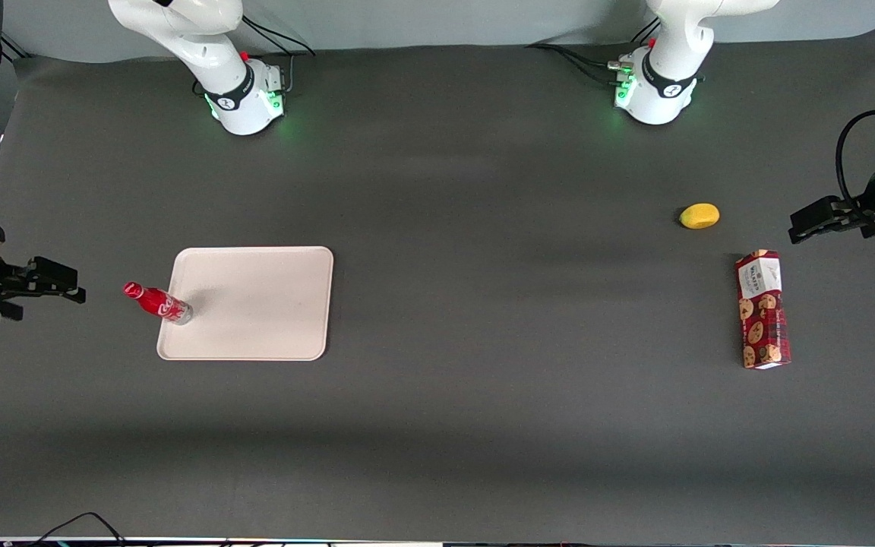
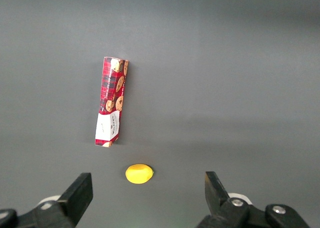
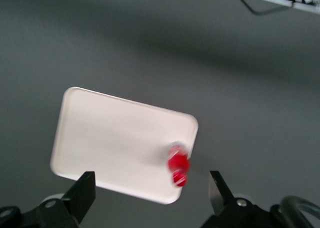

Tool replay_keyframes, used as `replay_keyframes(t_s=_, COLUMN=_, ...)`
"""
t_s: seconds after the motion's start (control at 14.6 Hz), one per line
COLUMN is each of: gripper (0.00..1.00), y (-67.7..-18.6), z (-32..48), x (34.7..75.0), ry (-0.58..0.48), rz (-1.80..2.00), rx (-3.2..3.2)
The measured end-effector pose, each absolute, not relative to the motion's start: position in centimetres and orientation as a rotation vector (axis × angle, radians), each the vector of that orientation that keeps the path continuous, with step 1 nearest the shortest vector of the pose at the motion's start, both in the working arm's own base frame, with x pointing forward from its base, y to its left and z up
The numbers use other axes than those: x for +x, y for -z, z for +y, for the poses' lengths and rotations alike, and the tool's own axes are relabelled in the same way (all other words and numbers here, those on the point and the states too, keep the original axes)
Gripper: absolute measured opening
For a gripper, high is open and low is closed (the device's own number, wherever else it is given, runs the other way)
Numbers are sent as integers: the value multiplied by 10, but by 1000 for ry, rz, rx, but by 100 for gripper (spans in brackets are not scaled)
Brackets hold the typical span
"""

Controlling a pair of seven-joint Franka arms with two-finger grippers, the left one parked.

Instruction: Place coke bottle on tray

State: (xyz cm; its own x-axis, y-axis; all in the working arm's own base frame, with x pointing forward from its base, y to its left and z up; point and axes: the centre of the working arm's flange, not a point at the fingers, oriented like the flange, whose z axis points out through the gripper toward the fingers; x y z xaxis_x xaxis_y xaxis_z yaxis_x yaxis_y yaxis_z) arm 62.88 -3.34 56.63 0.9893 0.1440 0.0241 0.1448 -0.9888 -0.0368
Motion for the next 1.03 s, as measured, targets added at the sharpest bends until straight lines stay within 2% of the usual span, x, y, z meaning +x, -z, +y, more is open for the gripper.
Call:
replay_keyframes(t_s=0.21, gripper=100, y=-575, z=-19, x=611, ry=-21, rz=-33, rx=-3097)
replay_keyframes(t_s=0.62, gripper=100, y=-578, z=-29, x=548, ry=-17, rz=205, rx=-3110)
replay_keyframes(t_s=1.03, gripper=100, y=-580, z=-46, x=544, ry=-5, rz=254, rx=-3127)
